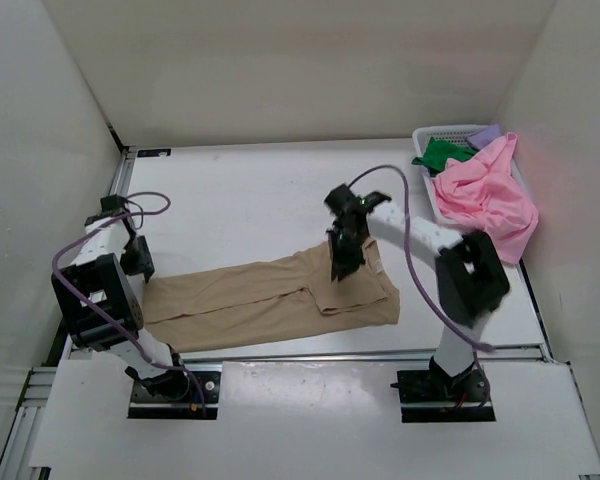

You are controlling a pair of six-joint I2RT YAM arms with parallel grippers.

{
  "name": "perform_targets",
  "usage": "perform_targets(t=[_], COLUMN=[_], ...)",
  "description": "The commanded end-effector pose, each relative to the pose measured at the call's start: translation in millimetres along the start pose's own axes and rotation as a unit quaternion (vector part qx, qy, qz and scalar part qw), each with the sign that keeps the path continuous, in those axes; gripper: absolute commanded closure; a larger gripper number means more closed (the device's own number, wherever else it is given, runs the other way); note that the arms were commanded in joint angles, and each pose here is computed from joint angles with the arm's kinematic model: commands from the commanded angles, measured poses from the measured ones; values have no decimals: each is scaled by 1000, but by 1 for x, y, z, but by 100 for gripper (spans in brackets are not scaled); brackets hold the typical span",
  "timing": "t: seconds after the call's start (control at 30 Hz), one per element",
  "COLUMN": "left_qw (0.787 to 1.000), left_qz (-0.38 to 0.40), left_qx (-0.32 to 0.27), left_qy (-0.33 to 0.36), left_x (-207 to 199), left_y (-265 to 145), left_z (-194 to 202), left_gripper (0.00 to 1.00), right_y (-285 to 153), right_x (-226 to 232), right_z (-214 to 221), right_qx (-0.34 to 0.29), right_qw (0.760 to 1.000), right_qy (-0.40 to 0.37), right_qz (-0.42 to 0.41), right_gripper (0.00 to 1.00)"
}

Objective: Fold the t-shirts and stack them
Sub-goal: Rotate the tshirt 90 degrees

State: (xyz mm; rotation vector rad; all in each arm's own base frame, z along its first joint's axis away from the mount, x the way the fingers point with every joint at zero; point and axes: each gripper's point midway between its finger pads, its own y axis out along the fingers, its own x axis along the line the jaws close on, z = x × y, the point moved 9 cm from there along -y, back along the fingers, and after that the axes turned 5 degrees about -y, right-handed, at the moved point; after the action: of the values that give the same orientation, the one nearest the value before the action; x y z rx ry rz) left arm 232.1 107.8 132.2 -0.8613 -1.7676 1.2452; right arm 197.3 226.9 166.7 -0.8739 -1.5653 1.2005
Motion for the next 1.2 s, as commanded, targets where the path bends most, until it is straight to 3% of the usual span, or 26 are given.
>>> perform_targets(t=[0.0,0.1,0.3,0.53,0.57,0.67,0.7,0.73,0.77,0.83,0.93,1.0,1.07,1.1,1.13,1.17], left_qw=[995,998,995,996,997,997,997,998,998,998,999,999,998,998,998,998], left_qz=[36,-13,30,29,29,27,27,26,26,26,25,31,39,45,47,52], left_qx=[-92,-62,-92,-77,-73,-62,-62,-58,-58,-46,-32,-36,-37,-38,-39,-38], left_qy=[-4,-18,-34,-30,-29,-32,-32,-31,-31,-28,-25,-26,-20,-15,-8,-8], left_x=[-7,7,12,11,11,13,13,13,13,13,13,12,8,4,0,-1], left_y=[-40,-23,-46,-47,-46,-44,-44,-44,-44,-42,-40,-42,-43,-44,-44,-42], left_z=[-27,-22,-23,-31,-32,-30,-30,-29,-29,-27,-24,-26,-26,-26,-26,-25], left_gripper=[36,37,36,34,34,33,33,33,33,33,33,33,32,32,32,32], right_y=[32,52,39,67,56,71,31,56,51,49,26,-31,-60,-41,-81,-82], right_x=[-84,-105,-109,-119,-120,-127,-118,-120,-114,-109,-84,-54,-46,-56,-52,-57], right_z=[-78,-95,-124,-123,-151,-205,-255,-273,-290,-320,-337,-342,-327,-309,-290,-276], right_qx=[-22,-12,-58,-36,-75,-98,-193,-195,-231,-314,-366,-419,-441,-410,-436,-433], right_qw=[980,967,962,958,958,956,947,948,943,915,897,882,882,900,889,891], right_qy=[184,235,245,254,249,244,237,239,236,249,208,146,103,113,108,122], right_qz=[77,102,103,129,122,129,96,76,45,-41,-138,-157,-130,-100,-88,-63], right_gripper=[76,79,82,82,82,80,80,80,80,80,72,59,48,44,44,42])
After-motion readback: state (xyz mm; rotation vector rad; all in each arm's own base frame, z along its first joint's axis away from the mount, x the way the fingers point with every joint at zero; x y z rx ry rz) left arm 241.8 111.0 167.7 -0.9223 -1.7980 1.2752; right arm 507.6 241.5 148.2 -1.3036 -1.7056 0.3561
